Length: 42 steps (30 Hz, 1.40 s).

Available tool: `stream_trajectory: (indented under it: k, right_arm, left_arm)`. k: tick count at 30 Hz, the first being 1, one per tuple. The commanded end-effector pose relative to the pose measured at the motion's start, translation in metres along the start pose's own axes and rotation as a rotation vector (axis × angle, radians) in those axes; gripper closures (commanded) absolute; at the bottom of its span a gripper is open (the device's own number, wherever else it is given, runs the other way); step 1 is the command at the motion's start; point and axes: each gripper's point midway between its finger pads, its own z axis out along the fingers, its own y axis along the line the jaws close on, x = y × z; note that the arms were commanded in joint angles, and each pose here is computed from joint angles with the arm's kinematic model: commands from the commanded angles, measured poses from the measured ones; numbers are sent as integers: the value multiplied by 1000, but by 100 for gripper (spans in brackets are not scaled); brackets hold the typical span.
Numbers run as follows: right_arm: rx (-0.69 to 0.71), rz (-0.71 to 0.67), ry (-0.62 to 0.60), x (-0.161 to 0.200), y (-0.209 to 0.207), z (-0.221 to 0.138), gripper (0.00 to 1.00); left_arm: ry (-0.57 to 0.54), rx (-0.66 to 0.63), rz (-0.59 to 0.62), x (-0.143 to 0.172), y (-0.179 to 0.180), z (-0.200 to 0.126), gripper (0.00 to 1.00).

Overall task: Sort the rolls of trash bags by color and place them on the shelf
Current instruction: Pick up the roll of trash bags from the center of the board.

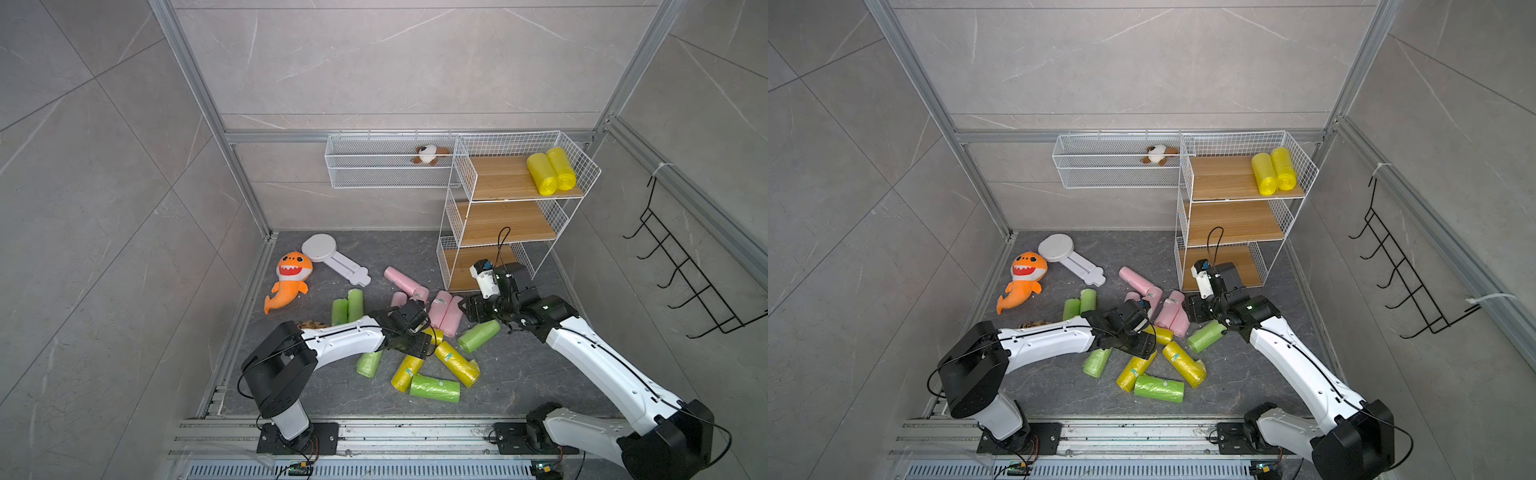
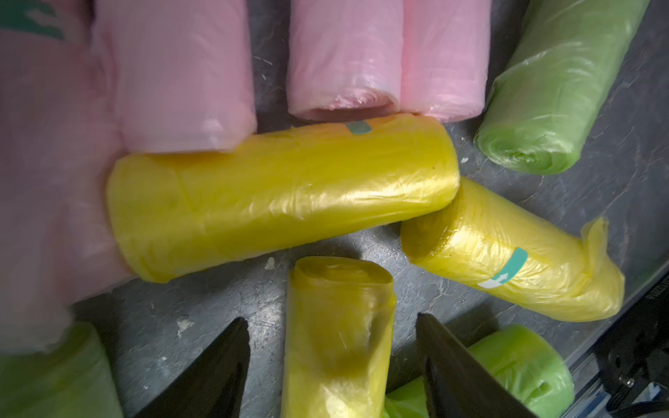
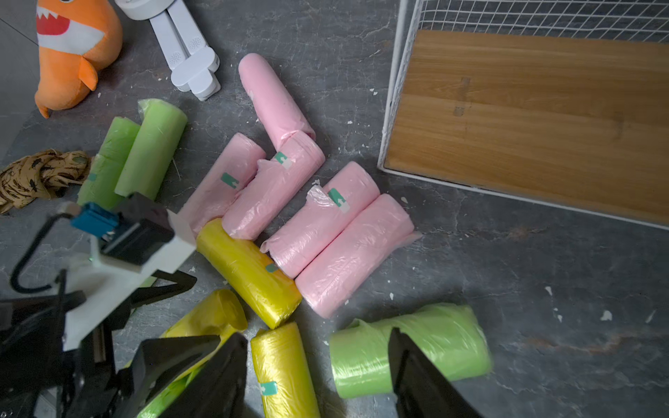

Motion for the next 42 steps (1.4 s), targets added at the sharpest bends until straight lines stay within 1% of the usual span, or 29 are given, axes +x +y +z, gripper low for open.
stream_trajectory:
  k: [1,7,12,20,26,28,31,34,35,38,39,42]
  right_arm:
    - [24,6,-37,-2,-3,-3,34]
    - [41,14,-30,6,-8,-2,33]
    - [51,14,-32,8,-9,-2,33]
    - [37,25,-7,15,-8,6,33]
    - [27,25,-17,13,-6,2,33]
    - [4,28,-29,10,-2,0,33]
    - [-36,41,-46,3,6,-5,32]
    - [-122,48,-97,-10,22,-17,32]
    - [-155,50,-120,-15,28,-22,32]
    - [-283,58,-215,-35,51,-40,31]
    - [-321,64,-248,-42,58,-44,31]
    - [-388,91,-307,-58,73,-50,30]
  left_arm:
    - [43,-39,81,1,-2,-1,24]
    - [100,-23,123,5,-15,11,25]
    - [131,-92,138,9,-7,21,28]
    - [136,-181,141,11,8,28,41]
    - [44,-174,127,-6,6,5,53]
    - [0,-170,113,-15,9,-7,58]
    - [-83,-139,60,-35,16,-29,65]
    - [-221,-58,-6,-64,18,-67,72]
    - [-265,-32,-29,-72,19,-78,72]
    - [-441,55,-148,-106,32,-124,74]
    - [-518,94,-209,-120,40,-141,74]
    - [-734,231,-371,-149,61,-191,80]
